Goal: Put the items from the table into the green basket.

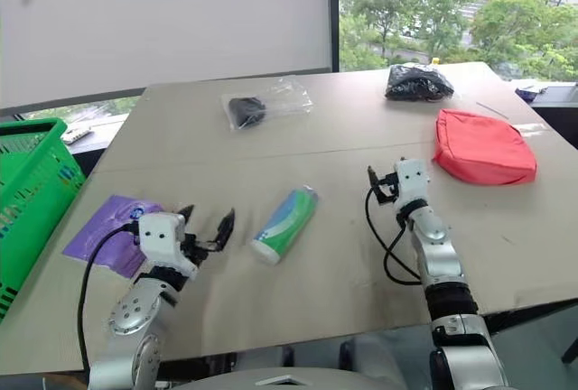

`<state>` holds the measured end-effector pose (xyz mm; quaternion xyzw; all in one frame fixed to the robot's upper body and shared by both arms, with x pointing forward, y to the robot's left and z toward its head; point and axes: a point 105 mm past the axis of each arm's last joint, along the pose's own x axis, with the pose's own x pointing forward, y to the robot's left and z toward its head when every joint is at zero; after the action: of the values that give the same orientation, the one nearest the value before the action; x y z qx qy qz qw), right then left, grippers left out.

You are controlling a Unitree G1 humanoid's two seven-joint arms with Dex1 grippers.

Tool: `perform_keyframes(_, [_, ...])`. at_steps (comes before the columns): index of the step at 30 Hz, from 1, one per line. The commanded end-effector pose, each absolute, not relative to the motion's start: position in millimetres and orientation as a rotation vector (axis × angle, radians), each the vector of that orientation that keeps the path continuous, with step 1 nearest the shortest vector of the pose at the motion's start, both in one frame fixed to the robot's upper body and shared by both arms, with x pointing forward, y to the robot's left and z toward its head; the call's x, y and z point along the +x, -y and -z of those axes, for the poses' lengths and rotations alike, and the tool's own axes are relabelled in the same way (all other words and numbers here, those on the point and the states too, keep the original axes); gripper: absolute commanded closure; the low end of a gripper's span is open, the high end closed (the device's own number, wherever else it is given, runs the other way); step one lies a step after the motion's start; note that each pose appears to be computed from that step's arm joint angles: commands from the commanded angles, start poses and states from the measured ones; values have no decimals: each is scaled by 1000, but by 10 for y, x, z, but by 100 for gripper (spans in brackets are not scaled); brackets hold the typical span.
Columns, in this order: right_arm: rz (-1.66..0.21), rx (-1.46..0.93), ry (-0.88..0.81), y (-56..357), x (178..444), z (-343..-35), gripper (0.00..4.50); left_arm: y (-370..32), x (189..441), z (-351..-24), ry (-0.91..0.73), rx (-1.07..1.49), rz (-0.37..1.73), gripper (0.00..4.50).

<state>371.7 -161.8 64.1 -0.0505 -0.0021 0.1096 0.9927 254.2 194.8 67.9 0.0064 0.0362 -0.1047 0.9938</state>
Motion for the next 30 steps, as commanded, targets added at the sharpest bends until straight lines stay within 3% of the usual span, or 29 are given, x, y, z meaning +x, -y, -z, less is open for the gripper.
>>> perform_keyframes(1, [-190, -64, 54, 1673, 3759, -826, 18, -2025, 2637, -816, -18, 48, 201, 2])
perform_keyframes(30, [-240, -51, 3, 1677, 3638, -752, 18, -2115, 2712, -757, -18, 80, 118, 2])
